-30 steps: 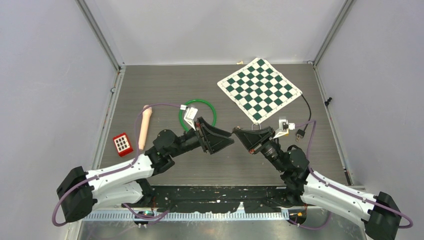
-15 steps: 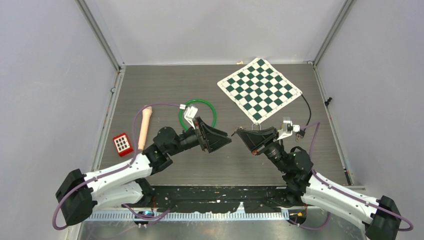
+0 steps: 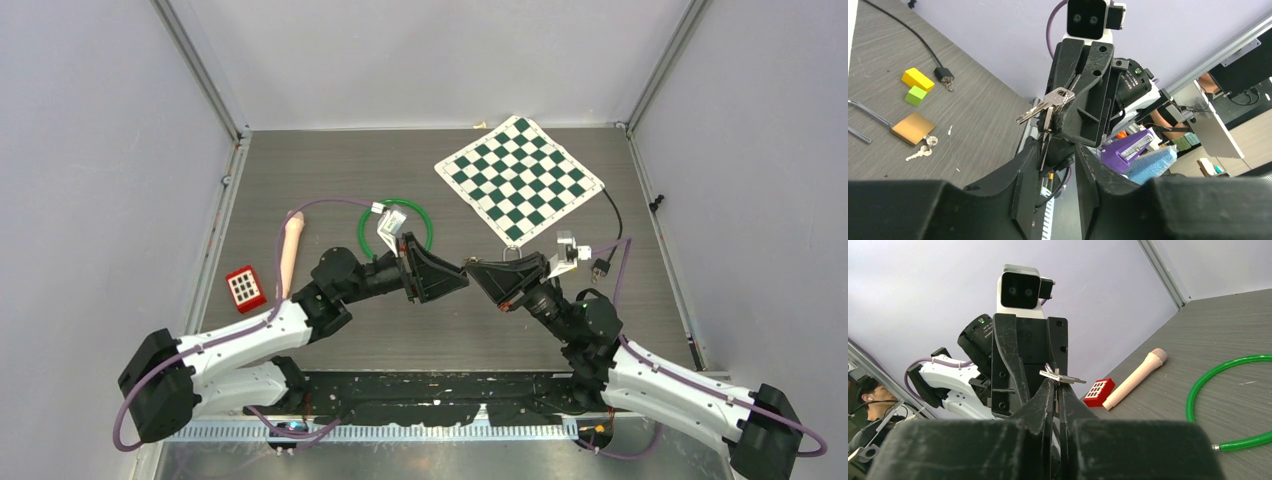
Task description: Unlock with the key
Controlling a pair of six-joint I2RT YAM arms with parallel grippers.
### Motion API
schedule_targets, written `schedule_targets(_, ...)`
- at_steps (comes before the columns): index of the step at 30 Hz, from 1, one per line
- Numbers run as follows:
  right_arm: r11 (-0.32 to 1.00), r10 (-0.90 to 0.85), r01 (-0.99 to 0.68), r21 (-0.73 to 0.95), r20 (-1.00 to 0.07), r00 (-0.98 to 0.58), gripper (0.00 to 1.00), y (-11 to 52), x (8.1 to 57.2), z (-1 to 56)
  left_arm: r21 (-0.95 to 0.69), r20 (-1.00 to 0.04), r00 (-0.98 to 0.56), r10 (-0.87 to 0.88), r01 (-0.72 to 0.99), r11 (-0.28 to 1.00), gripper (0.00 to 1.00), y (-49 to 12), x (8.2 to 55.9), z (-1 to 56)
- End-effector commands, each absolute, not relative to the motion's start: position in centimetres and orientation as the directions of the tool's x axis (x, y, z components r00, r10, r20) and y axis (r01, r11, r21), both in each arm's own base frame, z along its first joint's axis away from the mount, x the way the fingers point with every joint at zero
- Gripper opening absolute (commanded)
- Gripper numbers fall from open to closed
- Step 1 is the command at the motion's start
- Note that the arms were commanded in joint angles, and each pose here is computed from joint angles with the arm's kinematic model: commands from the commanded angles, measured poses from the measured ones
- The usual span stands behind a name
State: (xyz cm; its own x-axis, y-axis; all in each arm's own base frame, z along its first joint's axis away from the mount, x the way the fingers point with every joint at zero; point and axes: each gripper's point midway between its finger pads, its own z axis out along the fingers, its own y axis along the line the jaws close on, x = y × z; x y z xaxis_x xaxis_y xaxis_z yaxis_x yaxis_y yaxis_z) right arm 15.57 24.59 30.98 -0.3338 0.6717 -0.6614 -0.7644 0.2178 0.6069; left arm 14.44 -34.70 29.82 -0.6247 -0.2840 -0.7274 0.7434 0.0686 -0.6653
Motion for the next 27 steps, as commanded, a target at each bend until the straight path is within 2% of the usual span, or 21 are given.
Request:
schedule_targets(1,0.157,0.72,-0.802,0.576,-0.623,-0.306,0.05,23.9,14.8,34.1,-0.604,-0.751,-0.574,-0.325,0.797,-0.013,0.31,-34.8,13.9,33.3)
schedule_targets(3,0.157,0.72,-0.801,0.577,-0.622,-0.307,0.05,23.9,14.8,34.1,-0.606,-0.749,-0.577,-0.325,0.796,-0.017,0.21,-34.9,13.9,33.2)
schedule_targets(6,0.157,0.72,-0.8,0.579,-0.622,-0.309,0.05,23.9,14.8,34.1,-0.607,-0.747,-0.579,-0.325,0.794,-0.02,0.01,-34.9,13.8,33.2)
schedule_targets(7,0.157,0.718,-0.8,0.579,-0.623,-0.31,0.05,24.0,14.8,34.0,-0.608,-0.747,-0.579,-0.326,0.794,-0.018,0.0,-34.8,13.9,33.2)
schedule_targets(9,0.158,0.714,-0.8,0.579,-0.627,-0.312,0.05,24.0,14.8,33.9,-0.606,-0.748,-0.576,-0.331,0.795,-0.014,0.0,-34.7,14.0,33.3)
schedule_targets(11,0.167,0.704,-0.798,0.58,-0.637,-0.315,0.11,24.1,14.8,33.5,-0.623,-0.743,-0.585,-0.326,0.782,0.014,0.0,-34.2,14.5,32.9)
schedule_targets(12,0.175,0.701,-0.801,0.573,-0.644,-0.307,0.23,24.0,14.7,33.5,-0.633,-0.74,-0.591,-0.322,0.773,0.036,0.0,-33.8,15.0,32.6)
schedule_targets(14,0.209,0.682,-0.802,0.559,-0.671,-0.29,0.4,23.8,14.7,33.2,-0.649,-0.741,-0.603,-0.295,0.756,0.084,0.0,-32.7,15.8,31.8)
schedule_targets(16,0.268,0.653,-0.799,0.538,-0.711,-0.26,0.5,23.4,14.8,32.7,-0.649,-0.756,-0.606,-0.246,0.743,0.166,0.0,-31.4,16.6,30.6)
schedule_targets(18,0.351,0.619,-0.783,0.513,-0.755,-0.216,0.55,22.5,15.2,32.1,-0.613,-0.789,-0.592,-0.165,0.741,0.274,0.0,-29.9,16.9,29.6)
schedule_targets(19,0.422,0.566,-0.765,0.487,-0.8,-0.198,0.57,22.3,15.8,30.6,-0.59,-0.8,-0.59,-0.11,0.737,0.329,0.0,-29.2,17.0,28.8)
schedule_targets(22,0.502,0.465,-0.777,0.379,-0.876,-0.127,0.59,21.3,15.4,30.4,-0.511,-0.815,-0.578,0.052,0.757,0.407,0.0,-27.5,16.4,27.4)
schedule_targets(24,0.534,0.394,-0.791,0.299,-0.916,-0.08,0.59,21.0,15.2,30.7,-0.506,-0.79,-0.598,0.133,0.76,0.409,0.0,-26.9,15.4,26.9)
schedule_targets(27,0.493,0.308,-0.851,0.18,-0.951,-0.022,0.57,21.6,13.8,32.7,-0.503,-0.754,-0.606,0.253,0.781,0.37,0.0,-26.5,13.8,26.2)
